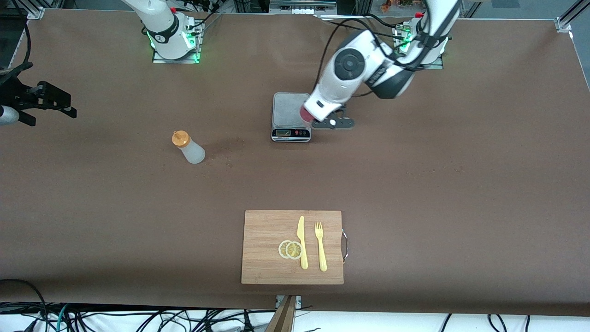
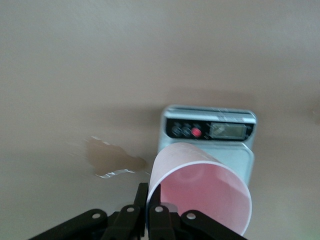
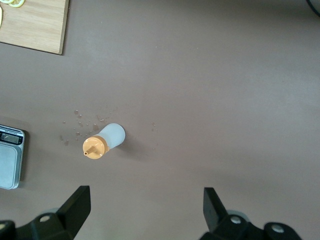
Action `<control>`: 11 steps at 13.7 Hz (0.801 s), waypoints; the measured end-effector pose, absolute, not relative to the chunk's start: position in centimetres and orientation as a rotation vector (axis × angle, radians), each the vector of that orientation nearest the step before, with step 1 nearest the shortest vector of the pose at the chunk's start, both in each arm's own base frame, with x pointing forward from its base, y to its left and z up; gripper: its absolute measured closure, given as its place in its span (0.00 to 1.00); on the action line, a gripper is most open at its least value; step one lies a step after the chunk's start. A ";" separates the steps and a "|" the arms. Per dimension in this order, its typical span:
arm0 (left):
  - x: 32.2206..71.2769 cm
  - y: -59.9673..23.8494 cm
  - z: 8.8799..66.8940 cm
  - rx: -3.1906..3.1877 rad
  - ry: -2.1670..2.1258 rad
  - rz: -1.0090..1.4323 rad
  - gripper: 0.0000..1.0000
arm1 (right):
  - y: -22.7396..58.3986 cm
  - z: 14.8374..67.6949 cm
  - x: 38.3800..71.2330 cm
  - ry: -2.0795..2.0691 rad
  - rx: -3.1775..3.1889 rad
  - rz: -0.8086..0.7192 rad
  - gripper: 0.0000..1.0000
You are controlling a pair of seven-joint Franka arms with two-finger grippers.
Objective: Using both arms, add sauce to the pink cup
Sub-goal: 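Carry the pink cup with the left gripper over the scale, then set the pink cup on the scale and open the left gripper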
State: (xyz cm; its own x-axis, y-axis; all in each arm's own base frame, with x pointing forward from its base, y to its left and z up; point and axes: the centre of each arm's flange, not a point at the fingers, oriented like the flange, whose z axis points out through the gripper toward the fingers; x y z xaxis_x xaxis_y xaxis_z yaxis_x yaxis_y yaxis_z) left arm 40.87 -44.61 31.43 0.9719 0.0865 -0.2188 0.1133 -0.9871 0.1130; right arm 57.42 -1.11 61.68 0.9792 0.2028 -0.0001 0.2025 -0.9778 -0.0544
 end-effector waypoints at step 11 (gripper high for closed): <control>37.5 -48.5 28.2 3.025 0.240 -0.383 0.37 | -1.1 61.7 57.4 -0.315 -3.071 0.009 0.00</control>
